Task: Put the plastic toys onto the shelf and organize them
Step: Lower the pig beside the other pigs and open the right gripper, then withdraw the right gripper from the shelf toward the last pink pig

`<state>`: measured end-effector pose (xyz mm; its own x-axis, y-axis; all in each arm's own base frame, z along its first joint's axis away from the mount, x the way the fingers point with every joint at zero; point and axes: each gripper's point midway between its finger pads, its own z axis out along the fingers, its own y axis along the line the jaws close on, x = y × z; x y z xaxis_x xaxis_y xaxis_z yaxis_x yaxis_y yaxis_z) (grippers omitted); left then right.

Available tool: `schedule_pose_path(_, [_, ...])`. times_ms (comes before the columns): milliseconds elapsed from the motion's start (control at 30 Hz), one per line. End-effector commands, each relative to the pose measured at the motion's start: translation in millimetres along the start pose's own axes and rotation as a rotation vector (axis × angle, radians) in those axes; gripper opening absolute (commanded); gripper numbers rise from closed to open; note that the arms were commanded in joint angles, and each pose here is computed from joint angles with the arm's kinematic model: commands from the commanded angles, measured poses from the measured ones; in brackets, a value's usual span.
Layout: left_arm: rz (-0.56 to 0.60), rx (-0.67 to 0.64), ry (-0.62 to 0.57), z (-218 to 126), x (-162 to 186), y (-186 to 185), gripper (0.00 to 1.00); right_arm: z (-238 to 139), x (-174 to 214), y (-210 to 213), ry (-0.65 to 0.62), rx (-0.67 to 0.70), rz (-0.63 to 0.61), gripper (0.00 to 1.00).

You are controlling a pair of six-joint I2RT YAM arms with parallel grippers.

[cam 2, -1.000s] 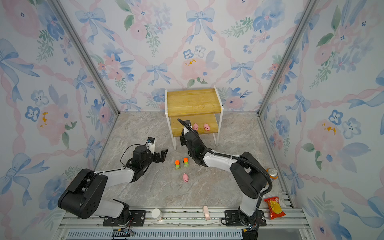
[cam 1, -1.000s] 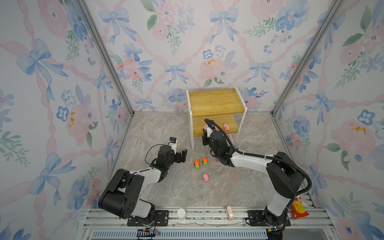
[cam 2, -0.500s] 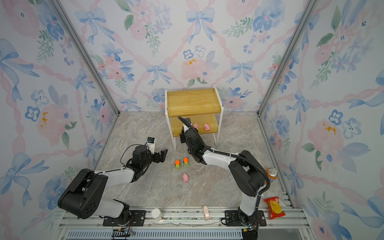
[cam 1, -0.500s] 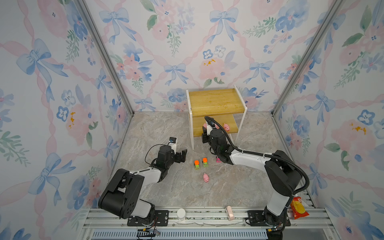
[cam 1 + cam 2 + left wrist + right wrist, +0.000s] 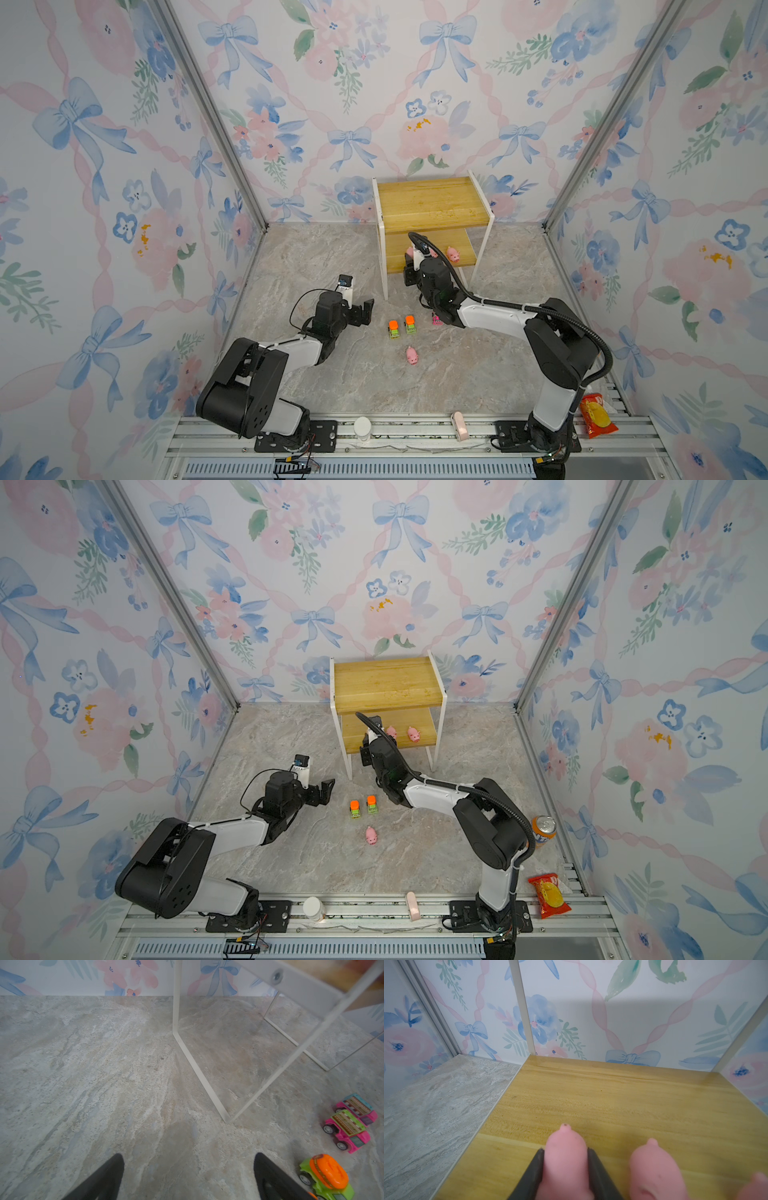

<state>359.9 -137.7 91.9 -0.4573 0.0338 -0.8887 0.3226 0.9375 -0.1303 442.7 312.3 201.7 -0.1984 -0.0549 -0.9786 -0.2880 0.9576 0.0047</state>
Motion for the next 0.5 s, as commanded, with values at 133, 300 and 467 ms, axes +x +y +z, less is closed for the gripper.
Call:
schedule_pose_path(133, [0.023, -0.005, -0.009, -4, -1, 0, 0.98, 2, -5, -2, -0.013, 0.007, 0.008, 0.46])
schedule_pose_path(300, [0.023, -0.003, -0.009, -4, -1, -1, 0.98, -3, -8, -3, -0.017, 0.008, -0.002, 0.50])
schedule_pose_path(467, [0.022, -0.002, -0.009, -4, -1, -1, 0.98, -15, -14, 0, -0.021, 0.003, -0.023, 0.53])
